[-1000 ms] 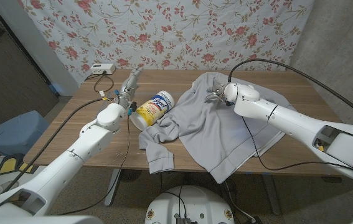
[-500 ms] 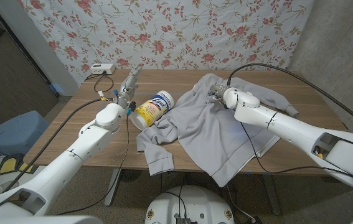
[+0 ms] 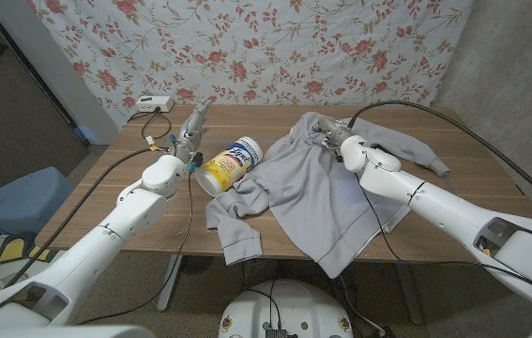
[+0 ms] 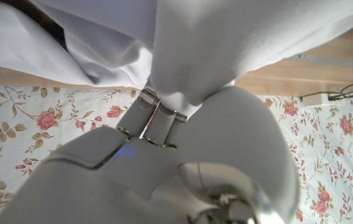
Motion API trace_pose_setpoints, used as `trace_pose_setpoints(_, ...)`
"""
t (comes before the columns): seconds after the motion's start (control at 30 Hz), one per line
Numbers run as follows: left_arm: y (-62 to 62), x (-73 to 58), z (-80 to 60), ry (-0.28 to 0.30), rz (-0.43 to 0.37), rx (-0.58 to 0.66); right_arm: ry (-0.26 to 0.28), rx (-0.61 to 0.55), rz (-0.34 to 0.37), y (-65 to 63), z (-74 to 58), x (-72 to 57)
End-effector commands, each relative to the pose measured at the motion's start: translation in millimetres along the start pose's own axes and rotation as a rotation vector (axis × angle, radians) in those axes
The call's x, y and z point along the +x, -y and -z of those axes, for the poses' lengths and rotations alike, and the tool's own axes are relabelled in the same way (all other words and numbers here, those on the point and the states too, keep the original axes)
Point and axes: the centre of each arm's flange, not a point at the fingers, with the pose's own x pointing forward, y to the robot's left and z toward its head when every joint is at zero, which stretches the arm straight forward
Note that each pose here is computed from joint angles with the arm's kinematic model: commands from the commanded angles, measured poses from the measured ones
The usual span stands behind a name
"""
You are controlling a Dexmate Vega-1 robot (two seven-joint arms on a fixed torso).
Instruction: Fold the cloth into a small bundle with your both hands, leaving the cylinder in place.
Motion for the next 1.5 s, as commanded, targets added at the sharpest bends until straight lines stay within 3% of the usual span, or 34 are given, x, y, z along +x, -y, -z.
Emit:
trace_pose_setpoints(0.03,-0.9,5.9,1.4,-0.005,0.020,0.005,0.099,0.247,0.164,35.9,9.2,-12.3)
trace_pose_setpoints(0.3,-0.2,9.2,1.0,-0.006,0.028,0.012,0.152,0.339,0.260,60.2,12.3,-20.1)
trace_pose_setpoints(0.7,3.3,14.8,-3.3,-0.046,0.075,0.071,0.204,0.374,0.378,84.3,17.8,-24.3)
trace_pose_setpoints(0.87,5.9,17.1,-0.9,-0.056,0.099,0.053,0.225,0.397,0.443,101.2,20.6,-28.3)
trace_pose_setpoints(1.23,9.3,16.8,-1.8,-0.052,0.101,0.054,0.265,0.366,0.551,123.8,15.1,-33.5)
trace_pose_setpoints(1.5,10.1,16.1,-6.7,-0.054,0.102,0.067,0.335,0.392,0.610,141.2,9.0,-39.9)
